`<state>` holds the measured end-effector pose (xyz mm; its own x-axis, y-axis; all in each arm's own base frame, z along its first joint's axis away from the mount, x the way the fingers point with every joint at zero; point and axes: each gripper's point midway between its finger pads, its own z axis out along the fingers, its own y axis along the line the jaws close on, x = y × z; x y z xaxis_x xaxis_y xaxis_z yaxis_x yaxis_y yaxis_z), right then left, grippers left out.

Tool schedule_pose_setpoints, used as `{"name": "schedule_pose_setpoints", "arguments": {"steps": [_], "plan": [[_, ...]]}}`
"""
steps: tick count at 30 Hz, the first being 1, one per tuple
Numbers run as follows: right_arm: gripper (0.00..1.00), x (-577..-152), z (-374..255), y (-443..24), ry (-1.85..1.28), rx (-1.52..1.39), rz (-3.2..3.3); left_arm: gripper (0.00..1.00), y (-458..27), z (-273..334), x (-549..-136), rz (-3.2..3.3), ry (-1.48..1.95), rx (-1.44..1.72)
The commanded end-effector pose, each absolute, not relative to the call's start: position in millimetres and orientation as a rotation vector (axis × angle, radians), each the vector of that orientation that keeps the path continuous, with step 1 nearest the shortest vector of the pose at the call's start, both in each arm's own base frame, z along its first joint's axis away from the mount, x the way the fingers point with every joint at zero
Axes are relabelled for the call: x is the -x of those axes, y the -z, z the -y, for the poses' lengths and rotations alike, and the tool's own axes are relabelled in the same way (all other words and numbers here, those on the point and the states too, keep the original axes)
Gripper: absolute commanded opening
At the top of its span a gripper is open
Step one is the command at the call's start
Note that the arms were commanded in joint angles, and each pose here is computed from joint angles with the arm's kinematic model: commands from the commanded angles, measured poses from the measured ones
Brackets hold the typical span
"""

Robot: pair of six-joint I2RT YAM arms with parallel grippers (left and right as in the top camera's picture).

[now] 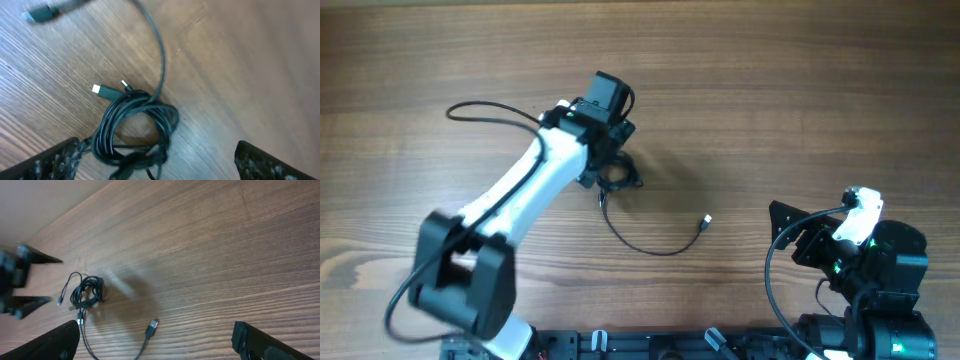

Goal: Untangle cables

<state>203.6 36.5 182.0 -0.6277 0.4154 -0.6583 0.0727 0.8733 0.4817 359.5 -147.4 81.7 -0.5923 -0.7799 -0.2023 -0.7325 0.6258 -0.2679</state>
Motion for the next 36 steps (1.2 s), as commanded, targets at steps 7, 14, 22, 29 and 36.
{"name": "schedule_pose_setpoints", "arguments": {"steps": [7, 14, 22, 29, 36], "plan": [[1.00, -203.3, -34.6, -184.7, -0.511, -0.342, -2.198, 0.04, -2.9, 145.8, -344.1, -2.717, 0.082, 1.379], [1.00, -203.3, -34.6, -184.7, -0.511, -0.342, -2.198, 0.04, -31.0, 166.6, -343.9, -2.772, 0.357, 1.431], [1.00, -203.3, -34.6, -184.7, -0.511, -0.343, -2.198, 0.04, -117.2, 153.6, -359.9, -2.672, 0.546, 1.069], [1.00, -203.3, -34.6, -184.7, -0.511, -0.342, -2.198, 0.04, -118.1, 157.3, -355.9, -2.684, 0.545, 1.056], [1.00, -203.3, -34.5, -184.7, -0.510, -0.342, -2.198, 0.98, -113.2, 185.0, -339.7, -2.593, 0.585, 1.450]]}}
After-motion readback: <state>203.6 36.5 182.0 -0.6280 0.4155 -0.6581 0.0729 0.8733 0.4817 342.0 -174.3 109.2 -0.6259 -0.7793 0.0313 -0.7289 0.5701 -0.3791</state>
